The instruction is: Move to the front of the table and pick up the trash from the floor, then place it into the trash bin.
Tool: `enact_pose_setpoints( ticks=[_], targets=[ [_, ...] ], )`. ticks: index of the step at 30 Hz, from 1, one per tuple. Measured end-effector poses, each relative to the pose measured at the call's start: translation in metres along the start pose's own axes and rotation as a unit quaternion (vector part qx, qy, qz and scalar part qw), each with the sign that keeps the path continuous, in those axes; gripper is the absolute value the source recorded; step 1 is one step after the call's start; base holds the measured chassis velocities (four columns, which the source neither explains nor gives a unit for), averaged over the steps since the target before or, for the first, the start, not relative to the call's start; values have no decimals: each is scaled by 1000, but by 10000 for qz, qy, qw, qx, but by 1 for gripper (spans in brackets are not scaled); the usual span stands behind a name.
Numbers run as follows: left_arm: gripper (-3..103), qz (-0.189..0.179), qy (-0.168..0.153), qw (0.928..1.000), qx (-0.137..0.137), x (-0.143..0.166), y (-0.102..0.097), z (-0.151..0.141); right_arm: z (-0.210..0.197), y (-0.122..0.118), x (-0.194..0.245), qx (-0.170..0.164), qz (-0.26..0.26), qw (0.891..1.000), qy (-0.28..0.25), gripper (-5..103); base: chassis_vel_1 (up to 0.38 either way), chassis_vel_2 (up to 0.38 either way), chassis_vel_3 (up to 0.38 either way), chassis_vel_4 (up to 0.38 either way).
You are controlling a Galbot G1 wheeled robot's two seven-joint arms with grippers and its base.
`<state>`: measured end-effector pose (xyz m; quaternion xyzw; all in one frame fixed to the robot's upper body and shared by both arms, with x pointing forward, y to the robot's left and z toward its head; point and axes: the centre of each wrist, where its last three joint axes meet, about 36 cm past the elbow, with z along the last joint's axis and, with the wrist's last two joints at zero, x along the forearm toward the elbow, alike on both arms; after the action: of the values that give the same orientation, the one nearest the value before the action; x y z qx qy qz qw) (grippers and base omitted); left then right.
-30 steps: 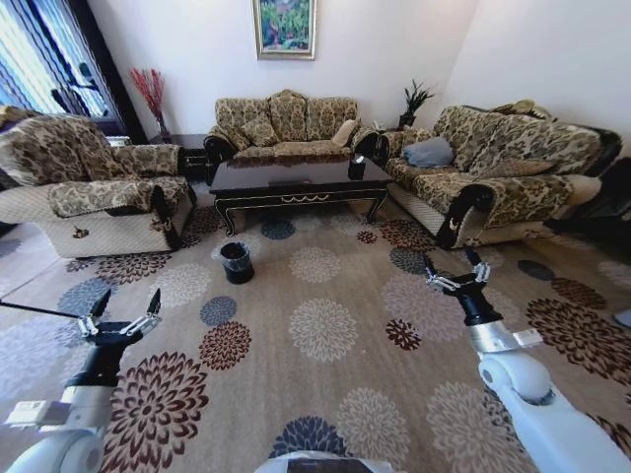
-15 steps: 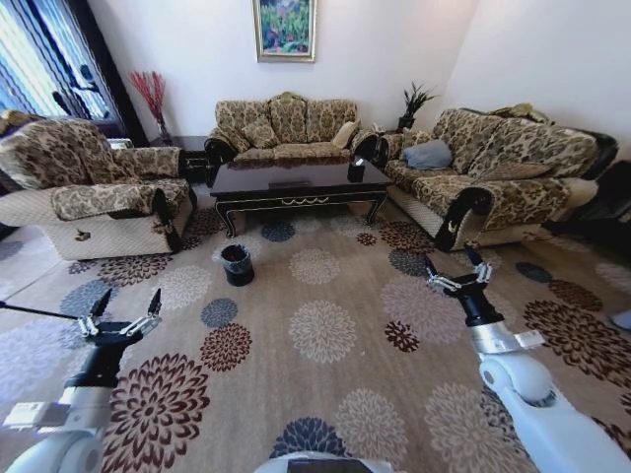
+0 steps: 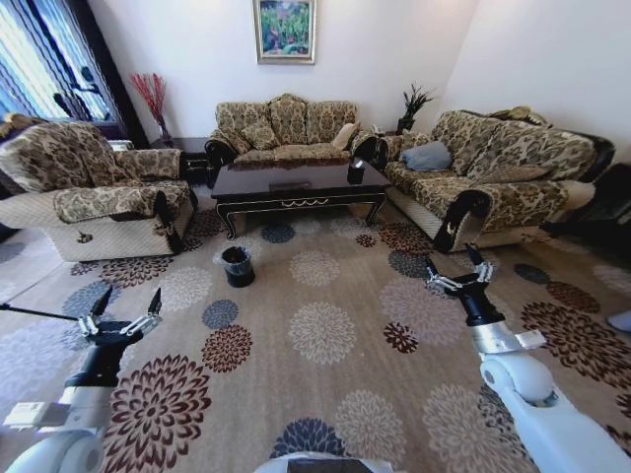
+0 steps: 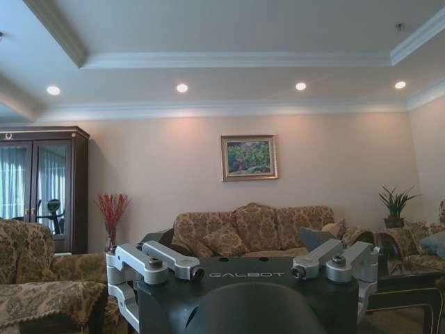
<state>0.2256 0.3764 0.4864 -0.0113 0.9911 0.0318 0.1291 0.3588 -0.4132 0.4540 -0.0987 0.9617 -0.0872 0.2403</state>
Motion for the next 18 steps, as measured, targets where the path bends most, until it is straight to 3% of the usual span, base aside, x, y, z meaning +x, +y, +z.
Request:
enact_pose_setpoints(
  ticks=[18],
  targets=[
    [100, 67, -66, 10000, 8, -1, 0, 3, 1, -1, -1, 4, 2, 10000, 6, 100, 0, 0, 0, 0]
  ],
)
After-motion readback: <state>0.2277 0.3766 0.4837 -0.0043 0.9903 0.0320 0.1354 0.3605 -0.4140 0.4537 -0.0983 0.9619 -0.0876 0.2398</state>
